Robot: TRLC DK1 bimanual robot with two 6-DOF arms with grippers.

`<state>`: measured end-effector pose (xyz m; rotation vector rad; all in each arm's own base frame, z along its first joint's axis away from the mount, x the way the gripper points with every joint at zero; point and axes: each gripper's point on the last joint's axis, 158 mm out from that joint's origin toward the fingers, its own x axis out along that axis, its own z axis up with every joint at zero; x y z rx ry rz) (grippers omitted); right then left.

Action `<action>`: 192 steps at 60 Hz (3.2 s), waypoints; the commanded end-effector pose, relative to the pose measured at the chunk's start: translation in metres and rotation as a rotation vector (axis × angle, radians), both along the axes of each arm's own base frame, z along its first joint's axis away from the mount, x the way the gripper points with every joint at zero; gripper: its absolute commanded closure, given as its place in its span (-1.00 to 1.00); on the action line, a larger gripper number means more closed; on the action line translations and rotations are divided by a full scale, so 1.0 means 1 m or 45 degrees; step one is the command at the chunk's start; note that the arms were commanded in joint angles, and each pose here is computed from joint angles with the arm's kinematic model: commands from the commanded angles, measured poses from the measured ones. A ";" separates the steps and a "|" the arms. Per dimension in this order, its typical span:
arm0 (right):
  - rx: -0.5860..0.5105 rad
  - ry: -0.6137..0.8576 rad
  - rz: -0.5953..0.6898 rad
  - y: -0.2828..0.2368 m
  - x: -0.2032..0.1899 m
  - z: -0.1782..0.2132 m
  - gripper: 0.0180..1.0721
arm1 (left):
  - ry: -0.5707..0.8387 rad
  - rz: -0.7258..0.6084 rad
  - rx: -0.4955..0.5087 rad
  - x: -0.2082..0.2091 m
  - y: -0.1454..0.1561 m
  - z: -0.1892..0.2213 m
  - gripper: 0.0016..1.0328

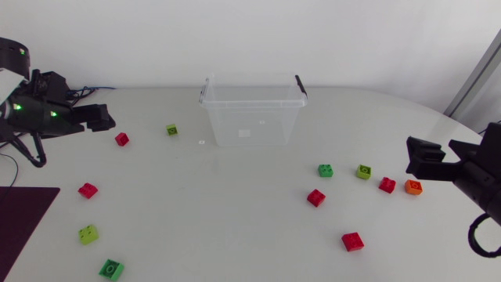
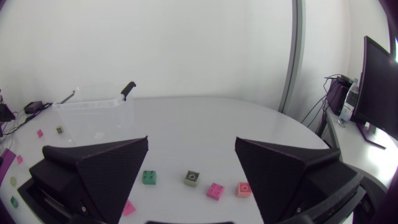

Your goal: Pick up the duplo bricks and place them in the container

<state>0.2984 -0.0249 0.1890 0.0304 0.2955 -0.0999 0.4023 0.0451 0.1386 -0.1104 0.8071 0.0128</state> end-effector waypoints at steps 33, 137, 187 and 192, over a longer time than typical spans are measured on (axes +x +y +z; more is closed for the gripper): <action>0.084 0.361 -0.034 -0.002 0.009 -0.038 -0.91 | 0.301 -0.460 0.135 0.118 0.091 -0.135 -0.90; 0.067 0.518 -0.062 -0.011 -0.010 -0.078 -0.91 | 0.440 -0.504 0.252 0.145 0.078 -0.188 0.37; 0.053 0.466 -0.032 -0.003 -0.006 -0.079 -0.91 | 0.046 -0.774 0.212 0.110 -0.053 0.026 0.47; 0.054 0.449 -0.039 -0.005 -0.005 -0.075 -0.91 | -0.011 -0.858 0.139 0.107 -0.101 0.052 0.46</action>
